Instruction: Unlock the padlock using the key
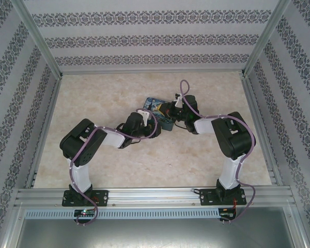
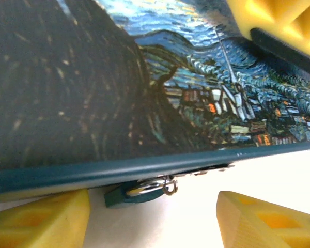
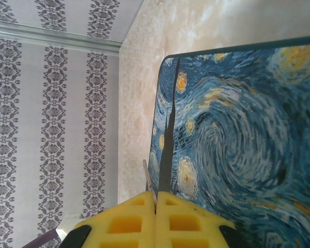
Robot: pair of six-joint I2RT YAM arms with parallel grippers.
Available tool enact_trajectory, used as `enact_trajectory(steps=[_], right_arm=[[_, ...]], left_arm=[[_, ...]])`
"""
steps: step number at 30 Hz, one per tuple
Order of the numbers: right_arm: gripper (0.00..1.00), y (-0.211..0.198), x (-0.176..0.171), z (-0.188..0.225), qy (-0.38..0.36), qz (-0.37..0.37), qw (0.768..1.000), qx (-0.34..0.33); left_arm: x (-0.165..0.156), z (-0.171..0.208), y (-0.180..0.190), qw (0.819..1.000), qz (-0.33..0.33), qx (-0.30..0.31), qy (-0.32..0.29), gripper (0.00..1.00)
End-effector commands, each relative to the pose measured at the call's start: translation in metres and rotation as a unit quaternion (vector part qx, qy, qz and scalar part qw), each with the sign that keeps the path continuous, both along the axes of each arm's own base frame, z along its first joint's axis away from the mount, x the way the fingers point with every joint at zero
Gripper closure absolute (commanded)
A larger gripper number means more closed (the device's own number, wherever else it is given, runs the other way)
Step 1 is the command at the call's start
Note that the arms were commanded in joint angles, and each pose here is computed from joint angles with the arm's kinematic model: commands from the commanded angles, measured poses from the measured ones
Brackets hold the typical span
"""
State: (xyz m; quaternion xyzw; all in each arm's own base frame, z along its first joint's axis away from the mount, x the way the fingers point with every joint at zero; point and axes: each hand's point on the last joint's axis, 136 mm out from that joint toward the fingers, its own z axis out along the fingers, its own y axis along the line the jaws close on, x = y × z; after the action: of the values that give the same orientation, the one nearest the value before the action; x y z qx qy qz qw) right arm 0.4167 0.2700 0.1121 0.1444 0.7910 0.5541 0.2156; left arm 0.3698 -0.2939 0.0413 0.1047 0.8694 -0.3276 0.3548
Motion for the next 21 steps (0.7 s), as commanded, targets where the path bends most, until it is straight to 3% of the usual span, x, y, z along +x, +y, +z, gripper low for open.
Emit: enact_trajectory(steps=[1,8,21], right_arm=[[1.00,-0.003,-0.001,-0.014,0.012,0.000,1.000,-0.002],[1.00,-0.003,-0.001,-0.014,0.013,0.000,1.000,-0.002],[1.00,-0.003,-0.001,-0.015,0.014,-0.001,1.000,-0.002]], left_arm=[[0.004,-0.012,0.001,1.000,-0.006,0.011,-0.002,0.34],[0.006,-0.010,-0.007,1.000,-0.014,-0.005,0.003,0.34],[-0.006,0.020,-0.024,0.993,-0.027,-0.115,0.022,0.34]])
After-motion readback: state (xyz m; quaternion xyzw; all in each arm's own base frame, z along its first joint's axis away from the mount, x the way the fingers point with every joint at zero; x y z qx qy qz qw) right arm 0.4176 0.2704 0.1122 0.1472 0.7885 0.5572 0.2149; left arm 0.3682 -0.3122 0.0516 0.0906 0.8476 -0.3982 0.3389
